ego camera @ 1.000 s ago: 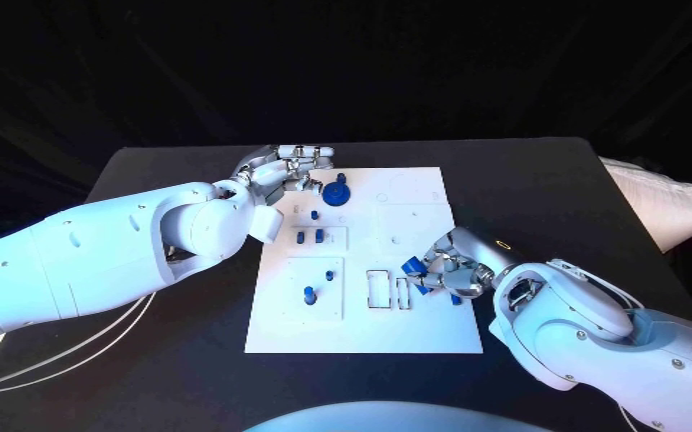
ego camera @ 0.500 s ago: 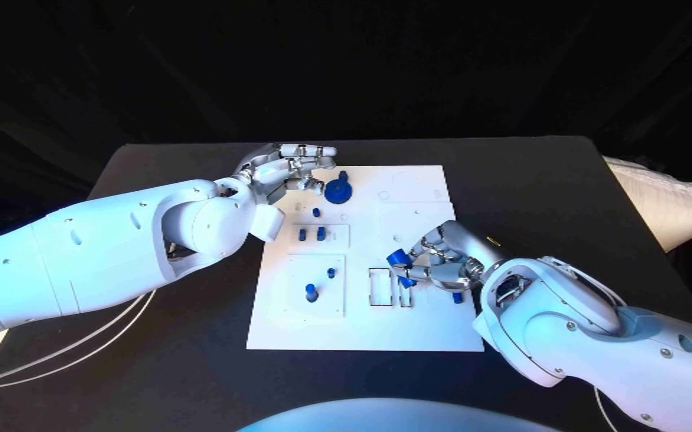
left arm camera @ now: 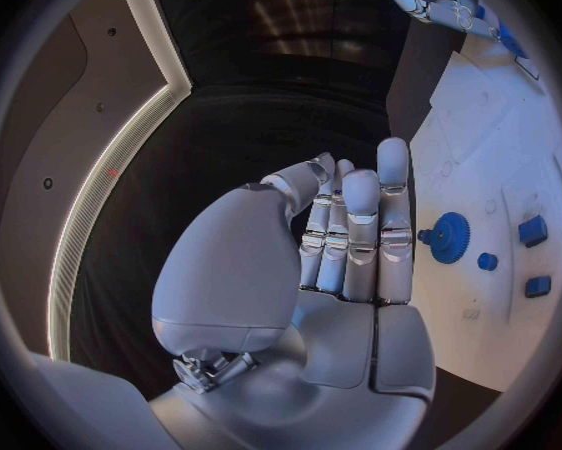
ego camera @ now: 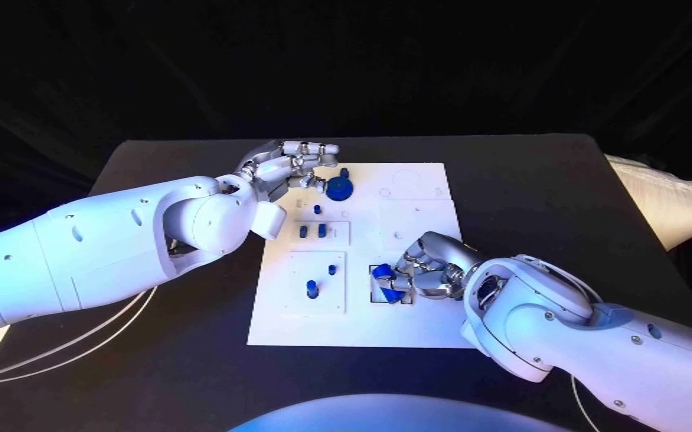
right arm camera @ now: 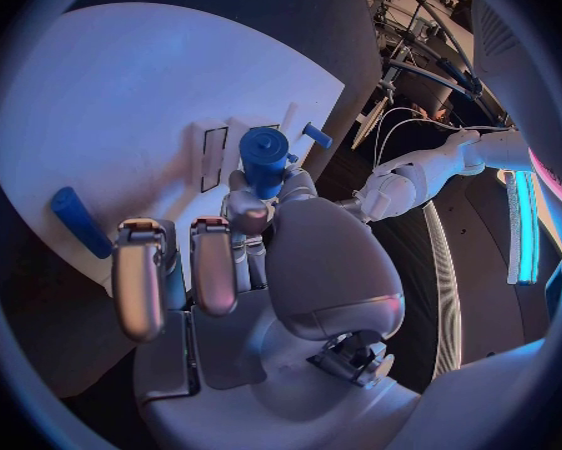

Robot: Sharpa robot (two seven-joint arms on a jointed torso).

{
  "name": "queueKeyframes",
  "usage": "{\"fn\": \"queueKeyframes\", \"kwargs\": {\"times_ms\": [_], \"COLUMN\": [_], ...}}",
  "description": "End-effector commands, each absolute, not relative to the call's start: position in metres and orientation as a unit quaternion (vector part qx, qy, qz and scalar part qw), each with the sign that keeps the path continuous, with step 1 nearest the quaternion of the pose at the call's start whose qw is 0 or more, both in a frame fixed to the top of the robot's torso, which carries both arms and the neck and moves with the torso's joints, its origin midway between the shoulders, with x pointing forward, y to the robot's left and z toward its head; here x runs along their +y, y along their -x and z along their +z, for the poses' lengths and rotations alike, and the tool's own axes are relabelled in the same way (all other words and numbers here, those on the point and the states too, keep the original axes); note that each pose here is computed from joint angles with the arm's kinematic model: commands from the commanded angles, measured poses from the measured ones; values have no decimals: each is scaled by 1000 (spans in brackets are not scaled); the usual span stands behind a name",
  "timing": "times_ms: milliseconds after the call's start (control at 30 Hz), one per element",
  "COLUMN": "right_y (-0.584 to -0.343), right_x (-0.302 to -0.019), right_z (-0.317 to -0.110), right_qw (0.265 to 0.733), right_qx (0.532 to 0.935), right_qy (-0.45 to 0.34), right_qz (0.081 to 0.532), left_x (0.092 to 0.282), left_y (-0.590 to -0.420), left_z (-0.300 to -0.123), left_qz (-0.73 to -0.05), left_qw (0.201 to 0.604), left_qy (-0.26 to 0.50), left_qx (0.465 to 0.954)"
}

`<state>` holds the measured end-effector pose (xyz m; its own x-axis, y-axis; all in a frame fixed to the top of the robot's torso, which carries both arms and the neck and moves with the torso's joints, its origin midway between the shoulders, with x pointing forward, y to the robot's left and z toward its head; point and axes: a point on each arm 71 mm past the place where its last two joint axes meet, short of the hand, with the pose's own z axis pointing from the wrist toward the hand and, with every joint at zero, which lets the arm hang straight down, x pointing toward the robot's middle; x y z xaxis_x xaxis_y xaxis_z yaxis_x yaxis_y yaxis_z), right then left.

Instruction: Assemble the parts on the task board

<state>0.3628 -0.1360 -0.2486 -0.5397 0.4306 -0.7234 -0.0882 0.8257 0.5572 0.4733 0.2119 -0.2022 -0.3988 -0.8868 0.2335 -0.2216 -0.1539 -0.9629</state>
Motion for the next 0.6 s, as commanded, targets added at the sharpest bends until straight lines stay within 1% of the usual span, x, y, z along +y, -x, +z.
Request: {"fn": "queueKeyframes", "kwargs": {"times_ms": [33,367,600], "right_y": [-361,-365,-365], "right_x": [-134,-136,-135], "right_z": [-253,-251,-251], "right_qw": [452,482,487], "right_qx": [845,831,830], "right_qy": [-89,-83,-73], "right_qz": [271,263,261], "left_x": [209,210,210], "left_y": [-472,-472,-472], "left_z": [-201,-201,-201], "left_qz": [-603,-602,-603], "left_qw": [271,271,273], "left_qy": [464,464,465], "left_qx": [590,590,588]}}
